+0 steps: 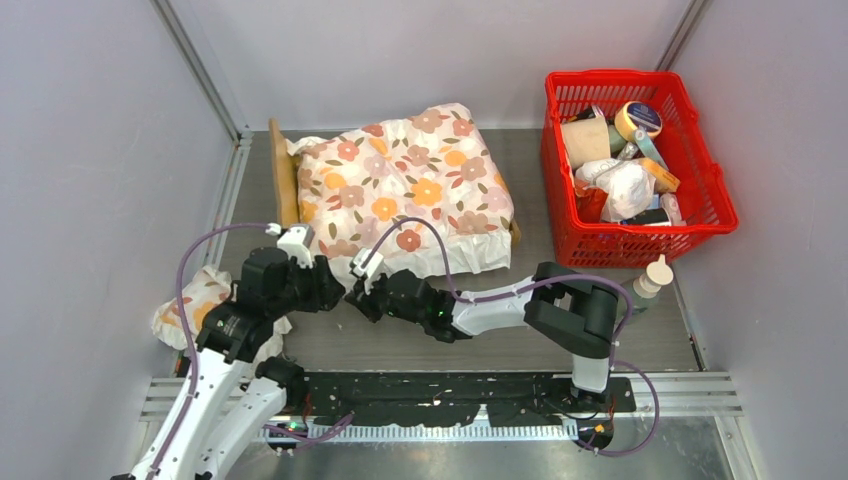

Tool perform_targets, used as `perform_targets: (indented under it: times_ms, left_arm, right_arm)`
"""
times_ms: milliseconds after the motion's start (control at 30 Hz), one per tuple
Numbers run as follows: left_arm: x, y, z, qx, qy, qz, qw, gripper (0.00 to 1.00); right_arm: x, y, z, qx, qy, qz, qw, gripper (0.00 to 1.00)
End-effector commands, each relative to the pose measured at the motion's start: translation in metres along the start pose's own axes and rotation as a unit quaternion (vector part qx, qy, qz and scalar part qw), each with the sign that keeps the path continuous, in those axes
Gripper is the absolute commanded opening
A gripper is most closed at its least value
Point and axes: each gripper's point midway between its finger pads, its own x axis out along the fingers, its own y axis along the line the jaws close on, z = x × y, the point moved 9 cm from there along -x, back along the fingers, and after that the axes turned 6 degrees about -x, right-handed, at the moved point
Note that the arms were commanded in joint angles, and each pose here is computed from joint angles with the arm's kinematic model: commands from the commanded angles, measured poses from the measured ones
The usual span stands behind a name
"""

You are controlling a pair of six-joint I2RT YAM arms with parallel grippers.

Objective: Set up the pet bed
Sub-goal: Tie the ropes to the bed frame.

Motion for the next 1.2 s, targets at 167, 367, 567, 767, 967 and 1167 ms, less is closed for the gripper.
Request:
perform_targets:
  times_ms: [167,367,567,767,967,1167]
  left_arm:
    - [0.010,0.004,0.005,-0.021,-0.021,0.029,0.999,0.52]
    - [0.011,0.014,-0.004,-0.100,-0.077,0.069,0.990,0.56]
    - [0.021,0.026,-0.025,-0.162,-0.113,0.073,0.978,0.52]
    - [0.036,0.035,-0.036,-0.165,-0.097,0.102,0.976,0.52]
    - [0.044,0.035,-0.044,-0.162,-0.084,0.080,0.980,0.48]
    - [0.050,0.039,-0.049,-0.202,-0.099,0.089,0.970,0.47]
  right_arm:
    - [-0.010,-0.001,0.031,0.089,-0.076,-0.032,0.993,0.05]
    - [-0.013,-0.005,0.013,0.125,-0.081,-0.054,0.987,0.05]
    - [-0.013,-0.006,0.011,0.150,-0.082,-0.057,0.984,0.05]
    - [-0.014,-0.014,-0.004,0.173,-0.072,-0.085,0.979,0.06]
    - [-0.012,-0.017,-0.010,0.176,-0.063,-0.071,0.980,0.08]
    - [-0.004,-0.018,-0.017,0.180,-0.052,-0.065,0.980,0.05]
